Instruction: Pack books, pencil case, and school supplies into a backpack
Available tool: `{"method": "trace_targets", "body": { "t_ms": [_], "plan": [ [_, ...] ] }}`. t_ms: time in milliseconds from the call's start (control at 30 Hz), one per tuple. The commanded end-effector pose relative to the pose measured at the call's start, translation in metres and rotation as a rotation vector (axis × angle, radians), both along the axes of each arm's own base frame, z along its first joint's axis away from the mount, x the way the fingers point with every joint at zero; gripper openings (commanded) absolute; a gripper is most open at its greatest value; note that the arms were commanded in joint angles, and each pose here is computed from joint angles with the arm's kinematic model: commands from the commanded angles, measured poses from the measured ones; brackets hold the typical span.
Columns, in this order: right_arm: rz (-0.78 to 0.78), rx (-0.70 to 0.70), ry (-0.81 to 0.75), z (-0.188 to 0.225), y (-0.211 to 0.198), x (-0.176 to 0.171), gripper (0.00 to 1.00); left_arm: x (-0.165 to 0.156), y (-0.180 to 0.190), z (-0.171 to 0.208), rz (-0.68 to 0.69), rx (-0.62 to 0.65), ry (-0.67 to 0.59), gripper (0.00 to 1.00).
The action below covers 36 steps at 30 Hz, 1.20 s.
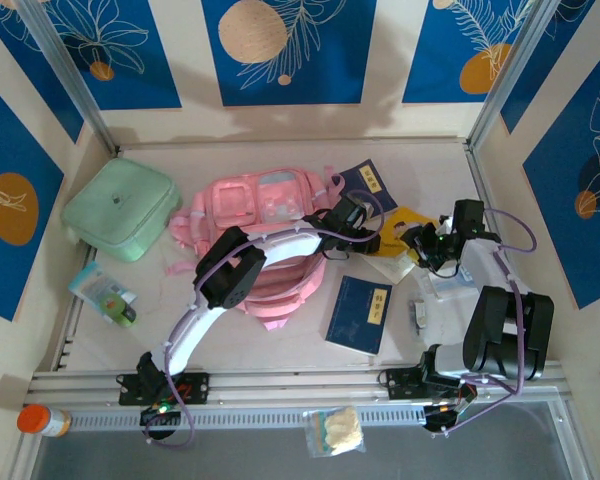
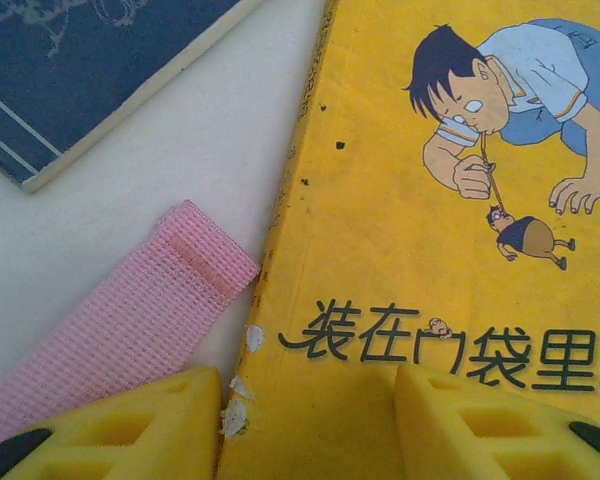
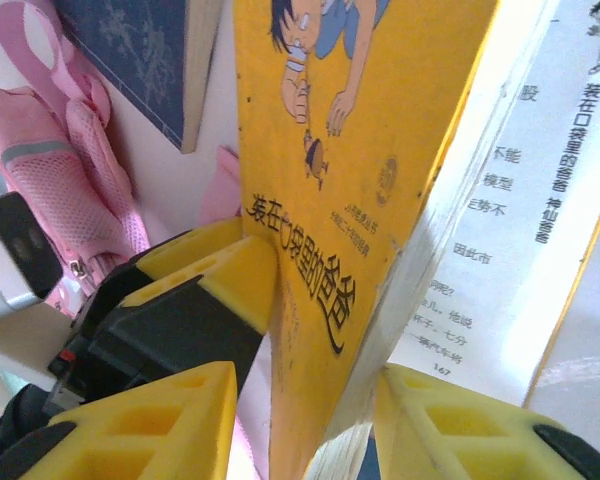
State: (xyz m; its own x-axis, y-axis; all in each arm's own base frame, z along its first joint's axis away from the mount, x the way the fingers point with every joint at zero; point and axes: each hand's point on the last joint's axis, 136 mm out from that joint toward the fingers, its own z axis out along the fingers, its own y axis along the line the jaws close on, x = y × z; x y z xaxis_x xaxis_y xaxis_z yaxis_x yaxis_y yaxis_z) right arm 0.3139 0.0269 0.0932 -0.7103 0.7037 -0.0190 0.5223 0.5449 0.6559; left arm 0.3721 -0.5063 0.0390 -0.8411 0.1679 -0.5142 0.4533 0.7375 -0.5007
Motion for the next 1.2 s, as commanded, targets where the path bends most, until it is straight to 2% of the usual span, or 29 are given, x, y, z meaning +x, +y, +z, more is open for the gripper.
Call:
{"method": "trace_targets", "body": {
  "t_ms": [0, 100, 400, 500, 633, 800, 933, 1067, 1167],
  "plan": [
    [0.013, 0.058, 0.008, -0.007, 0.006, 0.001, 0.36, -0.023, 0.003, -0.024, -0.04, 0.027, 0.087, 0.49],
    [0.016, 0.069, 0.012, -0.007, 0.008, 0.001, 0.3, -0.023, 0.003, -0.023, -0.045, 0.025, 0.085, 0.49],
    [0.011, 0.084, 0.002, -0.001, 0.006, -0.004, 0.01, -0.019, 0.0, -0.003, -0.045, -0.007, 0.072, 0.5],
    [0.015, 0.097, -0.033, 0.01, 0.007, -0.003, 0.0, -0.011, 0.0, 0.024, -0.026, -0.077, 0.078, 0.52],
    [0.019, 0.052, -0.106, 0.041, 0.003, -0.003, 0.0, -0.002, 0.01, 0.085, -0.002, -0.158, 0.002, 0.57],
    [0.066, 0.051, -0.235, 0.091, 0.011, -0.003, 0.0, 0.0, 0.055, 0.132, 0.062, -0.197, -0.032, 0.65],
    [0.185, 0.035, -0.308, 0.131, 0.033, -0.011, 0.0, -0.006, 0.101, 0.162, 0.118, -0.339, -0.028, 0.67],
    [0.334, 0.085, -0.414, 0.167, 0.069, -0.02, 0.0, -0.021, 0.152, 0.192, 0.178, -0.466, -0.031, 0.71],
    [0.463, 0.116, -0.485, 0.192, 0.098, -0.028, 0.0, -0.038, 0.185, 0.2, 0.217, -0.447, -0.031, 0.76]
  ]
}}
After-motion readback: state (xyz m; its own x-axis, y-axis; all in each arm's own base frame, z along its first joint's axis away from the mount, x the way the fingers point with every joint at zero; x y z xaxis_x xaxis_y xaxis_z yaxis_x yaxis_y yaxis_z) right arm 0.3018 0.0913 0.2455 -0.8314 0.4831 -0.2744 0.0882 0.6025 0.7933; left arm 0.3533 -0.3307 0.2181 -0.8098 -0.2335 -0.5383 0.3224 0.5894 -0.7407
